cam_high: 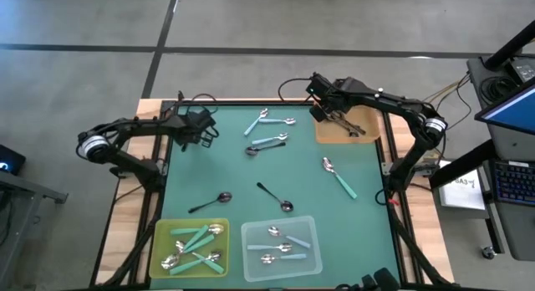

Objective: Sort silverware by color (type)
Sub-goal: Put the black spoon into the orange bin

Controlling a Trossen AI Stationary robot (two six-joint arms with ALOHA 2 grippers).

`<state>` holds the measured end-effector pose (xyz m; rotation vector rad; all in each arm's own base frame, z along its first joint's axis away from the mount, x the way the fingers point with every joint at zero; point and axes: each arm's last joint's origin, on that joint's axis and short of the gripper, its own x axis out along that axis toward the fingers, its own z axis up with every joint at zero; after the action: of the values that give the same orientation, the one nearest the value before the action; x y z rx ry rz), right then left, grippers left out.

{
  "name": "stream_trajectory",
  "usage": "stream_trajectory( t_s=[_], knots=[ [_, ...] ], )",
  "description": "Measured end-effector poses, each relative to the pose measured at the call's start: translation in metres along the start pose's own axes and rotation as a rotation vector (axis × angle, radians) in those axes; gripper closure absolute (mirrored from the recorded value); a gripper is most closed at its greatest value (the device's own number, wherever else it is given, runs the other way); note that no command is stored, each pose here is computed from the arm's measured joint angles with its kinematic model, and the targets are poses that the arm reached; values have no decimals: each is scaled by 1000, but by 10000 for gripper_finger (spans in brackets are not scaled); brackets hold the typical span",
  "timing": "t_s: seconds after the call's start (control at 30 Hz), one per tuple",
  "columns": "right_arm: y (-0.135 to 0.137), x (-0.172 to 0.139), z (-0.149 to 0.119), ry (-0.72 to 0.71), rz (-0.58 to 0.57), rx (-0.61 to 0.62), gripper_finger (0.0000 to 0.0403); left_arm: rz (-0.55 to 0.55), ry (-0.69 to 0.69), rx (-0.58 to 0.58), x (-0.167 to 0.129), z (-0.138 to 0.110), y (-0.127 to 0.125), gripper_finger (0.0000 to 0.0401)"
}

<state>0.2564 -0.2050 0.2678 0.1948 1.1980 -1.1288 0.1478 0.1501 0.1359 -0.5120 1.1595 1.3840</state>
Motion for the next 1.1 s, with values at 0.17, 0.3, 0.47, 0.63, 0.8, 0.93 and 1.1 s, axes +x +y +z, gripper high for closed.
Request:
stream_trajectory(
  t_s=[0.17,0.3,0.47,0.63,0.8,0.93,1.1],
  knots=[
    [0,0,0,-1,0,-10,262,-8,36,-48,12,-5,4,343],
    [0,0,0,-1,0,-11,264,5,62,-69,21,-8,5,346],
    [2,0,0,4,42,-26,264,16,81,-47,26,-9,3,373],
    [9,-3,-1,24,214,-52,264,18,78,-46,27,-9,2,394],
    [19,-8,-1,3,258,-79,264,-16,64,-52,21,-10,2,397],
    [32,-14,1,-41,369,-90,264,-142,25,-46,1,-10,-1,398],
    [59,-18,7,-202,598,-41,264,-350,-135,-62,-33,-5,-6,399]
  ],
)
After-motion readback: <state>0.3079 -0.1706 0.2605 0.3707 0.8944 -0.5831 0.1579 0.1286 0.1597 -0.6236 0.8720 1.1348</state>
